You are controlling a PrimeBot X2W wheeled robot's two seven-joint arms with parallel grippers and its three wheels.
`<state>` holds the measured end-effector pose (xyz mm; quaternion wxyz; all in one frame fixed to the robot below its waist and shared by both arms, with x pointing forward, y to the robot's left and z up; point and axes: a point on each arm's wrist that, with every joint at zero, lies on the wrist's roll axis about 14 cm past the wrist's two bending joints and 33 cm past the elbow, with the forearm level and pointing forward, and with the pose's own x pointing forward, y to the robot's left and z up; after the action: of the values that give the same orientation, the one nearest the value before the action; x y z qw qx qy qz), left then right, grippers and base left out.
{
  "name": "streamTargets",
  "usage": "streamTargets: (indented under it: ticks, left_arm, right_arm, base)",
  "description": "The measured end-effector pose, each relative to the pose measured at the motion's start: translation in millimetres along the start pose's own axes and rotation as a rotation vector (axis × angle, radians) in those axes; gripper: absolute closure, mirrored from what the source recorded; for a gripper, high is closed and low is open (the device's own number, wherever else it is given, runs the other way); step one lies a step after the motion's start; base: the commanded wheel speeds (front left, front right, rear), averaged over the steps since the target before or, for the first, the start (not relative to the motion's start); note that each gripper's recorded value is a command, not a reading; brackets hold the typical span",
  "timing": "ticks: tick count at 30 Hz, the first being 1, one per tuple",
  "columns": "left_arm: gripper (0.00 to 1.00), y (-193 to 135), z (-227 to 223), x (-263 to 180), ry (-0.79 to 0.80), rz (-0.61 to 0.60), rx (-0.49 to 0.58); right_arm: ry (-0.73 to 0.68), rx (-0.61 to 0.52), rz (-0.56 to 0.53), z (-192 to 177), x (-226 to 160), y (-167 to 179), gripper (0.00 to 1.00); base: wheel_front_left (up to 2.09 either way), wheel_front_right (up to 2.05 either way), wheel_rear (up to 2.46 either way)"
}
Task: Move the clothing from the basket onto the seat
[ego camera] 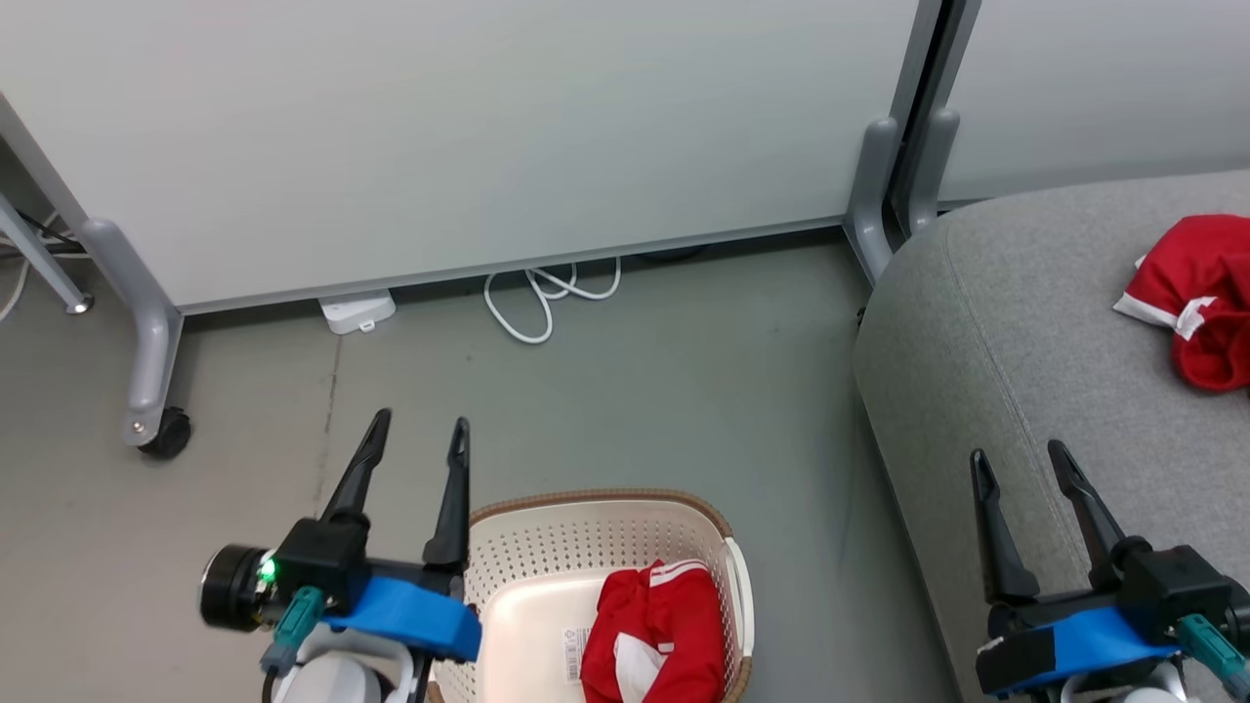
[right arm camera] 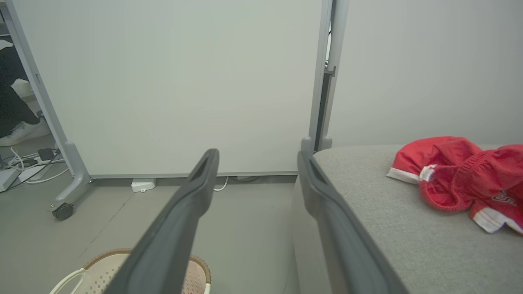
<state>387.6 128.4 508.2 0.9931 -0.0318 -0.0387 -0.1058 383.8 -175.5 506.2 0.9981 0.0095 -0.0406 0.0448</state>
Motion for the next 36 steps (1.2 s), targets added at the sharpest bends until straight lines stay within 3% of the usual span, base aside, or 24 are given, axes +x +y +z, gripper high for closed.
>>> streamTargets:
  ticks: [12,23,36]
  left_arm:
    - [0.00,-45.7,-48.4,58.4,0.133,-0.221,0.037]
    - [0.00,-68.9,-160.3,84.9,0.419,-0.424,0.079]
    - [0.00,-83.3,-288.3,70.5,0.735,-0.590,0.095]
  right_arm:
    - [-0.017,-0.017,0.004,-1.1,38.9,-4.7,0.00]
    - [-0.017,-0.045,0.001,-18.3,87.4,-16.1,0.00]
    - [0.086,-0.079,-0.001,-82.5,118.0,-28.0,0.00]
  base:
    - [0.00,0.00,0.00]
    - [0.00,0.00,0.00]
    - [0.00,0.00,0.00]
